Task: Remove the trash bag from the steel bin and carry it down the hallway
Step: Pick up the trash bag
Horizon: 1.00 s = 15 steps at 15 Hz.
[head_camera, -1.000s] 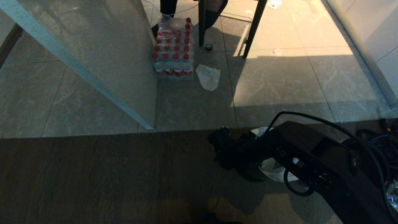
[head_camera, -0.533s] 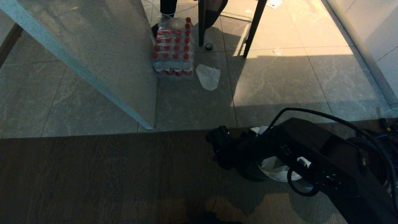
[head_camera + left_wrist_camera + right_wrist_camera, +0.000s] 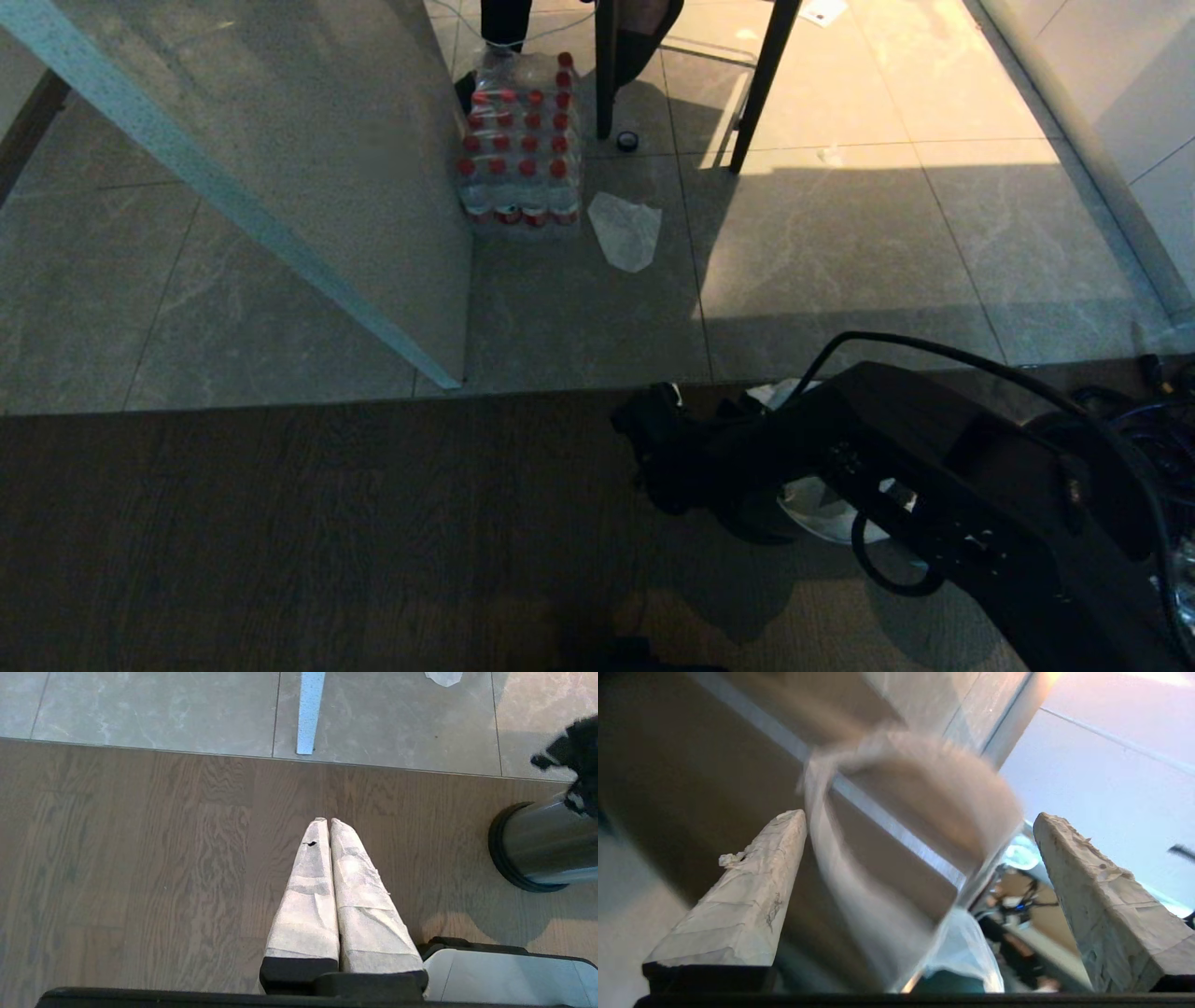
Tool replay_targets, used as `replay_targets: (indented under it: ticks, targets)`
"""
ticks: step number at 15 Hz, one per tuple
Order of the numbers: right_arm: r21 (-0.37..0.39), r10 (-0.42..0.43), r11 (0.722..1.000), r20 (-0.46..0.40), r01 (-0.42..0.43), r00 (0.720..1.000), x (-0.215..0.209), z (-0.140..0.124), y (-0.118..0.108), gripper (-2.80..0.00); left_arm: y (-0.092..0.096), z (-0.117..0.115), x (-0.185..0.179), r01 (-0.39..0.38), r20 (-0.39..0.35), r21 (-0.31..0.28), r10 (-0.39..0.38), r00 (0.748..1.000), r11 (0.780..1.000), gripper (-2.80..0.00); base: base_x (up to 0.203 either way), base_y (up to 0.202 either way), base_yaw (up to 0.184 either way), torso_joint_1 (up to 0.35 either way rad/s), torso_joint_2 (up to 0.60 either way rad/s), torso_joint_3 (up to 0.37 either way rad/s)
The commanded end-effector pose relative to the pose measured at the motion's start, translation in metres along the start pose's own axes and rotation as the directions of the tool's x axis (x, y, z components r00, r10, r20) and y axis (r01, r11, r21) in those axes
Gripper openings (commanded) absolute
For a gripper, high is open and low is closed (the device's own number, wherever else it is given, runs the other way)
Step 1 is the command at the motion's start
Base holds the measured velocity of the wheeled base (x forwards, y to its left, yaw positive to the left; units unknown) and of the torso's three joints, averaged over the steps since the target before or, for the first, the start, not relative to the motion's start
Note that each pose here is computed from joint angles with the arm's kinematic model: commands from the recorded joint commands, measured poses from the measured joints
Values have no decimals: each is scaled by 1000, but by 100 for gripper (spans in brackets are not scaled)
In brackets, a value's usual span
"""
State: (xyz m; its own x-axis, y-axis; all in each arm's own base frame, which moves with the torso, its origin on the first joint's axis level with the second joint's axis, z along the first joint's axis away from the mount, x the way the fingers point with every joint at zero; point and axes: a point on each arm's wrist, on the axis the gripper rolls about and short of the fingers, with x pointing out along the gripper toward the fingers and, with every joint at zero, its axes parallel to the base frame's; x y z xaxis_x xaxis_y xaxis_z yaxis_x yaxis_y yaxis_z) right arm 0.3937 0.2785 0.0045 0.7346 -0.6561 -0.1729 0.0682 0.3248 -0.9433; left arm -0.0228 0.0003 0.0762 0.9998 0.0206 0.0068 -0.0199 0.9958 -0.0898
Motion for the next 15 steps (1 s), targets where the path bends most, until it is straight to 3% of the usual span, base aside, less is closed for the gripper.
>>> replay_targets:
  ticks: [1,3,7,15]
  targets:
    - [48,-24,999,-11,24,1000,10,13,5,0,0,0,0,-1,1,-1,1,1000,1000,-280,0,0,0,0,0,0]
    - [120,-48,991,-26,51,999,24,28,-1,0,0,0,0,-1,1,-1,1,1000,1000,-280,0,0,0,0,0,0]
    - [136,-72,987,-85,83,994,56,27,-10,0,0,0,0,-1,1,-1,1,1000,1000,-280,0,0,0,0,0,0]
    - [242,-100,963,-78,116,992,44,39,-72,0,0,0,0,-1,1,-1,1,1000,1000,-280,0,0,0,0,0,0]
